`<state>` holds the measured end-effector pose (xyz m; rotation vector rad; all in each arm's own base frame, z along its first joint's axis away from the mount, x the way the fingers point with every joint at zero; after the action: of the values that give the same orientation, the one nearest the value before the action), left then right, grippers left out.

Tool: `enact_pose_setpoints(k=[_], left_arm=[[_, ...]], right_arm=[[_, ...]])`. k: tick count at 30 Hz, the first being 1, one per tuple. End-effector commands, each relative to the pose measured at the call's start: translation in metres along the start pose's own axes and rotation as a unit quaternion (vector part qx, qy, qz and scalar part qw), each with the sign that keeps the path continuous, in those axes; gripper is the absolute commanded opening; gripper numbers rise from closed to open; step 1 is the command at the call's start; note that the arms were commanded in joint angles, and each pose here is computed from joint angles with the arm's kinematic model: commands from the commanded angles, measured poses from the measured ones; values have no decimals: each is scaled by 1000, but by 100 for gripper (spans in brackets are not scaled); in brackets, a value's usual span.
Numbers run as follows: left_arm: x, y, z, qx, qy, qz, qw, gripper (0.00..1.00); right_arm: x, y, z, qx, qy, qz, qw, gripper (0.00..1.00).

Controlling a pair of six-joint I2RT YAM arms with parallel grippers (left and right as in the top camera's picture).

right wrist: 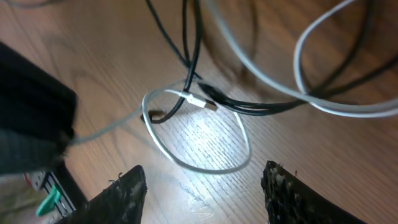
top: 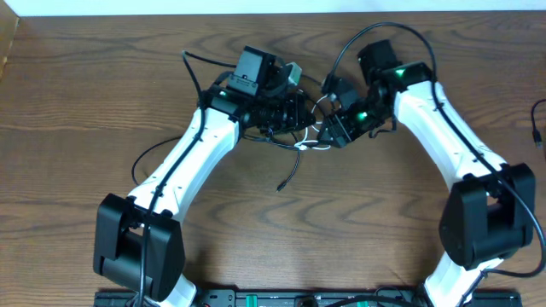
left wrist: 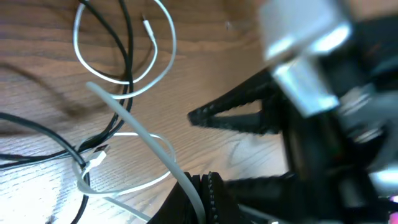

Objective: Untangle cables

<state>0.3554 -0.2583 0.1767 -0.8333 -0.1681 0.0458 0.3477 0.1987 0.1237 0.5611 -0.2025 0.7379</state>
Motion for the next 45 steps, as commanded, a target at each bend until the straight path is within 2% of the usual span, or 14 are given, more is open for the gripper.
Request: enact_pose_setpoints(k=[1,9,15,18,19,20,23,25,27,31,33,40,43,45], left_arm=[[8,0,11,-22,1,35,999,8],[17,7,24,-43,1,93,995,8],[12,-2,25,-67,20,99,993,8],[9,-7,26,-83,33,98,991,8],[8,-10,28,-91,38,100,990,7],[8,-9,31,-94,38,105,989,7],[18,4,50,-77,10,126,989,8],[29,26,73,-43,-33,143,988,8],[38,59,98,24,-86,158,983,8],[39,126,142,173,-159,212,949,7],[37,142,151,206,-165,214,940,8],[39,166,167,284,-182,177,925,8],[37,182,180,345,-189,165,905,8],[32,191,187,376,-188,169,891,21]], right_arm=[[-4,6,-11,27,8,37,999,59],[-3,23,-14,75,-10,93,993,60],[-2,20,-43,69,-28,113,991,56],[5,10,-57,51,-49,98,993,36],[6,5,-59,39,-54,84,994,24],[8,-2,-61,23,-58,60,996,3],[11,-27,-58,-36,-63,-16,997,1],[11,-44,-53,-71,-67,-60,993,1],[9,-52,-50,-80,-69,-86,991,1],[-1,-66,-44,-99,-62,-150,982,1],[-9,-70,-44,-114,-51,-187,974,1],[-8,-60,-35,-103,-51,-195,974,1],[-4,-54,-11,-101,-62,-204,972,1],[0,-47,10,-100,-71,-196,973,1]])
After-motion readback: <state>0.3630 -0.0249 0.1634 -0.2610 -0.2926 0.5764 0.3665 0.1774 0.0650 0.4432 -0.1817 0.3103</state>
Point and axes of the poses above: each gripper's point midway between its finger pads, its own z axis back along the fingers, its own y axis along the line the jaws close on, x = y × z, the point moved 1 cm from there along z, back along the fingers, and after that the axes turned 7 degrees about z, right-handed, at the moved point
